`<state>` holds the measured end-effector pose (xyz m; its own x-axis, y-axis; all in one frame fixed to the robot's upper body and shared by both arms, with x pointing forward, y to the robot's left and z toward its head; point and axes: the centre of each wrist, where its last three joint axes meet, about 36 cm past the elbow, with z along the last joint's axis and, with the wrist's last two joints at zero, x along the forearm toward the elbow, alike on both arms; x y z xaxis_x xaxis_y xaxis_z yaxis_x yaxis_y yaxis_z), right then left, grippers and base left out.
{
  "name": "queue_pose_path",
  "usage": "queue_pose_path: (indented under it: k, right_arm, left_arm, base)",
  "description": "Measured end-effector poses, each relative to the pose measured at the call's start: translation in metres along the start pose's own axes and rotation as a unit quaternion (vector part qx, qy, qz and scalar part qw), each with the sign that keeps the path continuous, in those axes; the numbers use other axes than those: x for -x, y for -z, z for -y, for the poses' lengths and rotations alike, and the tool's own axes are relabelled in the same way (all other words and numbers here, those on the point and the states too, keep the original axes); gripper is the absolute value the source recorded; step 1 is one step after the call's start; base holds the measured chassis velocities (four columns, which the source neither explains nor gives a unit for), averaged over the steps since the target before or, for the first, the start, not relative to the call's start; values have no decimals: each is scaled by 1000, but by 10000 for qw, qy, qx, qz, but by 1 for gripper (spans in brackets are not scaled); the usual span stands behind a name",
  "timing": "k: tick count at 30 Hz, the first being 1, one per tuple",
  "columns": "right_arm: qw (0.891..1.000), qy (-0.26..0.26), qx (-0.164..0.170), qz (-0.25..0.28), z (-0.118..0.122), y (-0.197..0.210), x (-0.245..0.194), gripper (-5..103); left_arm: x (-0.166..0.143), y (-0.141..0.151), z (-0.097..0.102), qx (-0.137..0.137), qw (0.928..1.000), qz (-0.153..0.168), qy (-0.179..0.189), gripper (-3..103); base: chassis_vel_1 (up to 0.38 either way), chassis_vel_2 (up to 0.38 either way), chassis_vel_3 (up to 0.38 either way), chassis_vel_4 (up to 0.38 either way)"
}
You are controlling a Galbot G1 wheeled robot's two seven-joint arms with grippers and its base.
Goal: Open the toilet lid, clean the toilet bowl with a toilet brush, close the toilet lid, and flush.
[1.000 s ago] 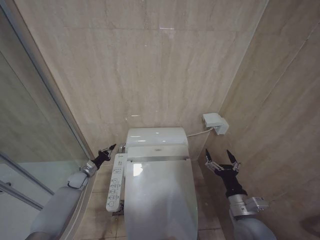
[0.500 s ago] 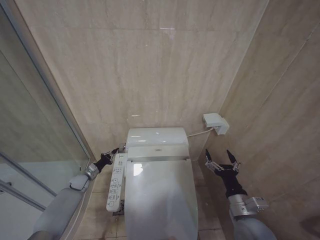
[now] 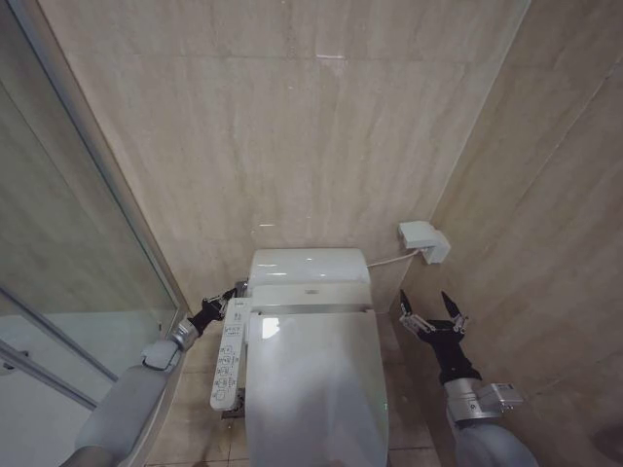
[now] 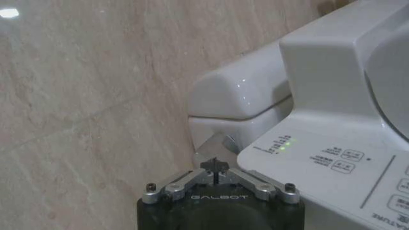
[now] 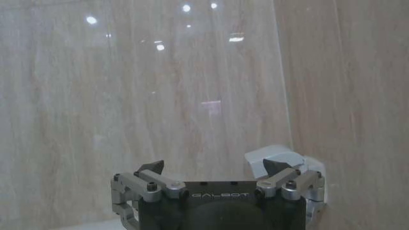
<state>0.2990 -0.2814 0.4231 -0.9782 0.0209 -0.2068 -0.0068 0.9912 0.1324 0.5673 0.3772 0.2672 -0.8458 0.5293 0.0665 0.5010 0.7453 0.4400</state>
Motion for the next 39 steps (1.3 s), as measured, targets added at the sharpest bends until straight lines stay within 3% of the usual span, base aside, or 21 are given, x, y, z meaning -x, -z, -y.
queue_pose_path:
  k: [9, 39]
  right_arm:
    - [10000, 0, 0, -1, 0, 0, 0, 100]
    - [10000, 0, 0, 0, 0, 0, 0, 100]
  left_arm:
    - [-4, -6, 7, -54, 9999, -77, -33, 0]
    - [-3, -4, 5, -35, 10000, -66, -31, 0]
  base:
    - [0, 0, 0, 0]
    - [0, 0, 0, 0]
